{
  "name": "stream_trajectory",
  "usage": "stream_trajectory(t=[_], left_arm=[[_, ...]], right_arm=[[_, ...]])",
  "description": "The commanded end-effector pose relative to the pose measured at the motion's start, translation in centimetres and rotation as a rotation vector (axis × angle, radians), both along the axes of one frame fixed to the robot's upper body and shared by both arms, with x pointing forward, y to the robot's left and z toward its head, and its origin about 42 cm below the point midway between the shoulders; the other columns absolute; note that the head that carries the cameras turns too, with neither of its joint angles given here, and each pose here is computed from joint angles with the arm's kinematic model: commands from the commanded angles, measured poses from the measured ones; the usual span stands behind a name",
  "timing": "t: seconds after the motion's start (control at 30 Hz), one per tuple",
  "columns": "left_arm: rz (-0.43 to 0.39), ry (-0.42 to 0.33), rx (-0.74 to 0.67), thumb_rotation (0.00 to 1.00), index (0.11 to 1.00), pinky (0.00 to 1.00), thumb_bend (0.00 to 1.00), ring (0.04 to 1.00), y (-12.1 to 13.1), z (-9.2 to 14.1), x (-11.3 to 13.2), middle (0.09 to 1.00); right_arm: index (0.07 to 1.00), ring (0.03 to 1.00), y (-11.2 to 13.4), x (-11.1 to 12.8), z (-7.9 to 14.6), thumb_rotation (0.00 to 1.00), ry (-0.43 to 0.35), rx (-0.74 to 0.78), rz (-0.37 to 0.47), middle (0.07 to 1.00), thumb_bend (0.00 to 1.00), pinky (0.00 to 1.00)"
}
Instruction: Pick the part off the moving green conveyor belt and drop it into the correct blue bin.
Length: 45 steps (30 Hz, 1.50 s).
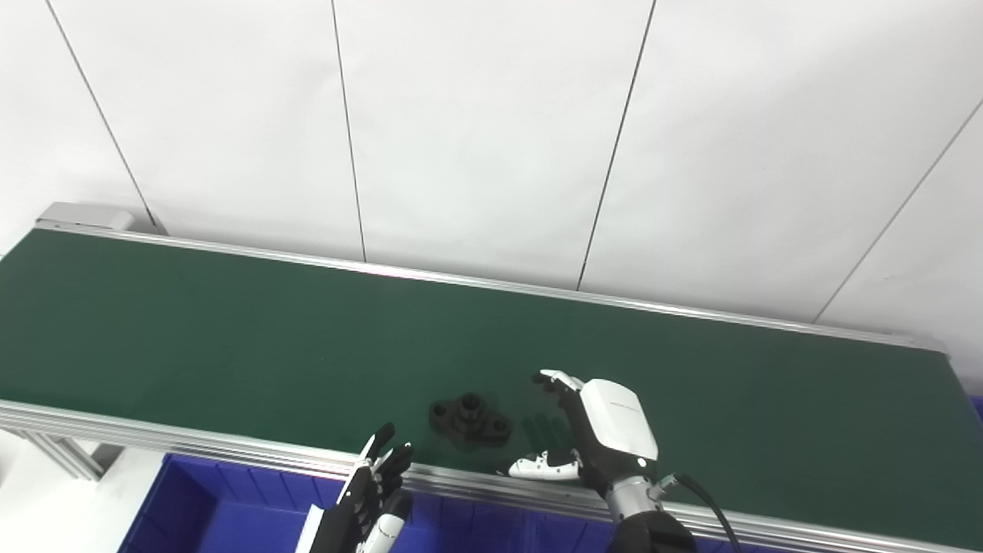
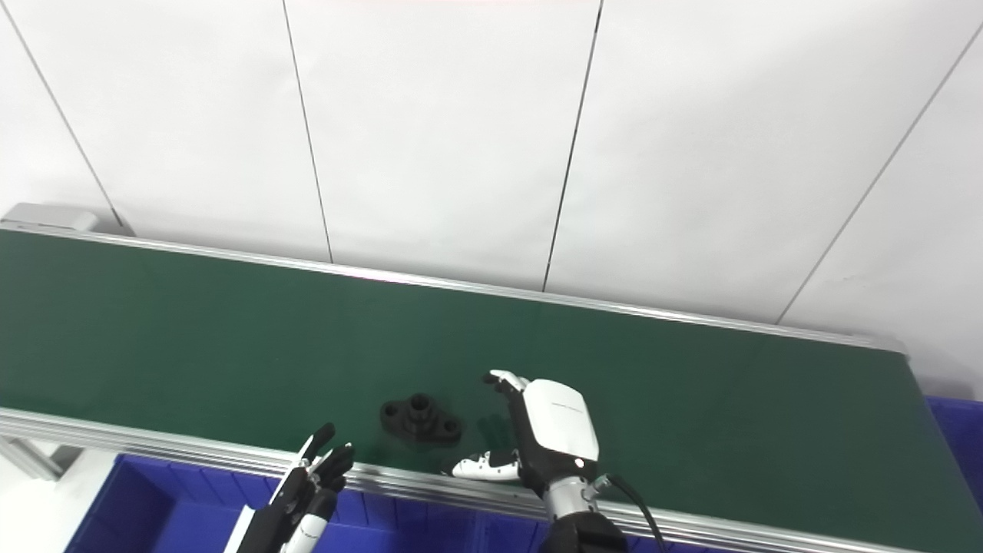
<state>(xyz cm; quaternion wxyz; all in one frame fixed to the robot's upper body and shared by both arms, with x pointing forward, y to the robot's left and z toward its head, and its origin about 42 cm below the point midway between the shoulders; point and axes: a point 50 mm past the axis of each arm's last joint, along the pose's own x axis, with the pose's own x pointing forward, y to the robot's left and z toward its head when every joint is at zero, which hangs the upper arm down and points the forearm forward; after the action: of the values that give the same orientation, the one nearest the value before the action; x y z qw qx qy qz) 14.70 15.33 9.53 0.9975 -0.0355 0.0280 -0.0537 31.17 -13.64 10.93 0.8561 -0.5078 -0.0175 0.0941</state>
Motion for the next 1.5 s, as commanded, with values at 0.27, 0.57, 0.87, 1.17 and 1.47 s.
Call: stream_trajectory(t=[0.27,0.57,0.87,1.17,1.47], left_arm=[[-0.003,-0.051,0.0,0.78,0.964,0.92,0.46,0.907,-0.4,1.2,0.1,0.903],[-0.004,-0.045,0.001,0.77,0.958,0.91,0.47,0.901,-0.4,1.4,-0.2,0.888],[-0.007,-0.033,-0.011,0.77,0.957,0.92,0.46,0.902,-0.2,1.6,-0.6,0.892],[-0.008,-0.029,-0.014,0.78,0.956,0.92,0.48,0.898,-0.1,1.7,-0.8,0.888],[-0.012,-0.027,-0.021,0.77,0.959,0.92,0.47,0.896,0.1,1.6,-0.8,0.89]], right_arm=[[0.805,0.702,1.9,1.5,0.2,0.42,-0.005,0.012,0.005,0.775,0.94,0.58],[0.779,0.589,2.6,2.0,-1.9,0.39,0.093,0.016,0.028,0.682,0.89,0.49],[0.652,0.395,3.4,1.1,-4.3,0.09,0.15,0.053,0.032,0.493,0.64,0.32],[0.525,0.359,3.4,-0.4,-6.6,0.0,0.237,0.013,0.019,0.423,0.52,0.28],[0.52,0.337,3.7,-1.2,-7.2,0.0,0.268,-0.003,0.038,0.412,0.52,0.26]])
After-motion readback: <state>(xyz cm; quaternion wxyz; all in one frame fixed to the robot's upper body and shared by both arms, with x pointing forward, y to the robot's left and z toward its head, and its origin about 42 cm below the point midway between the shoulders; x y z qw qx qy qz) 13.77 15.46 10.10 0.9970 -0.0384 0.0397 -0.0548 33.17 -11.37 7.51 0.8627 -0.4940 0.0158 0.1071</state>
